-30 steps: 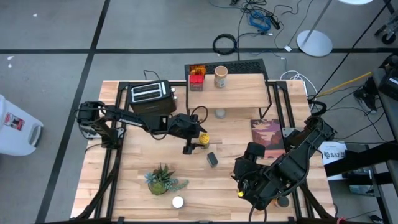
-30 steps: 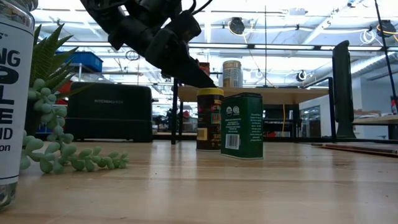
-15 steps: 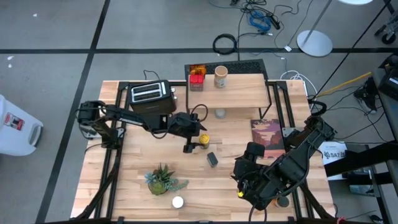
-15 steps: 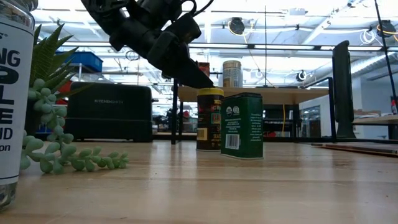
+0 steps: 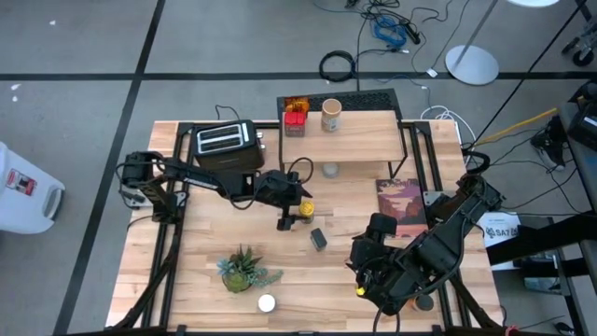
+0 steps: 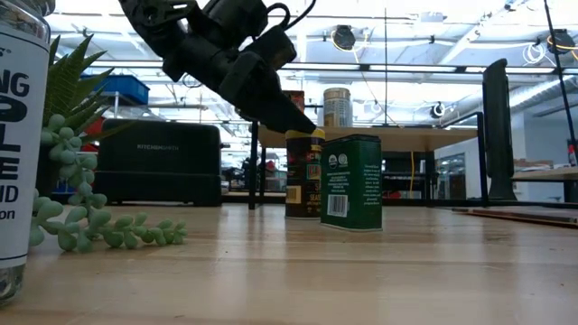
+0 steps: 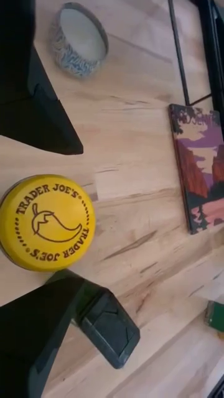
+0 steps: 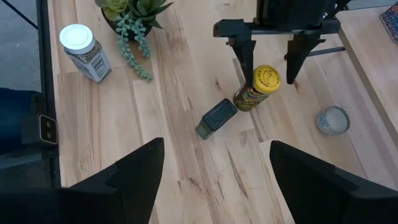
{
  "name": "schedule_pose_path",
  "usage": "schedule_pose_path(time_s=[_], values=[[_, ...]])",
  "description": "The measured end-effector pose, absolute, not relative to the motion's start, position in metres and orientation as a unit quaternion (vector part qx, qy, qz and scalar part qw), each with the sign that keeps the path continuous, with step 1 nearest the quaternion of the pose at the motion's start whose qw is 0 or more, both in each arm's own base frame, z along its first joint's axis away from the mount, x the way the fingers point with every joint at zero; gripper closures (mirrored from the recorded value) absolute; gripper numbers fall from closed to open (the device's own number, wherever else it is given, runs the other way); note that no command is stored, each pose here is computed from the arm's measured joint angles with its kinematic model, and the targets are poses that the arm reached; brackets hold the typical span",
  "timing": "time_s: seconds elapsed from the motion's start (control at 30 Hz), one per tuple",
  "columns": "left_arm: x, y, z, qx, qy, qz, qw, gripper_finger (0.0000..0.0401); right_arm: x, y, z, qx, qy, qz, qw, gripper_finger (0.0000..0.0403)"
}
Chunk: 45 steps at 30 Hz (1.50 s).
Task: Shelf spices
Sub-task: Put the yellow seasoning bottle on the shelf
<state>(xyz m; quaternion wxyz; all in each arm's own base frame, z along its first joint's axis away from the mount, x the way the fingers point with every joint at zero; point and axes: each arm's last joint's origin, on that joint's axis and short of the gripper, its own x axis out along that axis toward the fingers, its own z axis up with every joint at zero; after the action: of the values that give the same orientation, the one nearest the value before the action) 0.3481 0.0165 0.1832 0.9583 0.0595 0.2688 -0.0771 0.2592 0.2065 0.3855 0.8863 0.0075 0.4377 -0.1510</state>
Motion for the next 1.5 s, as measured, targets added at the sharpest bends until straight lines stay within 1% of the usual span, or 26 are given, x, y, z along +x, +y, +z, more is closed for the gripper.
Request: schedule_pose_path(time_s=[0.23,0.67,1.2,1.5], values=[[0.3477,0.0164,0.1825,0.059,0.273,-0.078,0.957,0.0078,0.2595,0.2061,0.3858,0.001,0.433,-0.154,0.888,0.0124],[0.3476,0.016,0.1804,0.052,0.278,-0.085,0.956,0.0082,0.2595,0.2061,0.3858,0.001,0.431,-0.155,0.889,0.0124],[0.3478,0.0153,0.181,0.055,0.274,-0.1,0.955,0.0162,0.2597,0.2061,0.3858,0.002,0.431,-0.156,0.889,0.0124],[0.3483,0.0153,0.1816,0.056,0.271,-0.098,0.956,0.017,0.2597,0.206,0.3859,0.002,0.431,-0.156,0.889,0.0124]])
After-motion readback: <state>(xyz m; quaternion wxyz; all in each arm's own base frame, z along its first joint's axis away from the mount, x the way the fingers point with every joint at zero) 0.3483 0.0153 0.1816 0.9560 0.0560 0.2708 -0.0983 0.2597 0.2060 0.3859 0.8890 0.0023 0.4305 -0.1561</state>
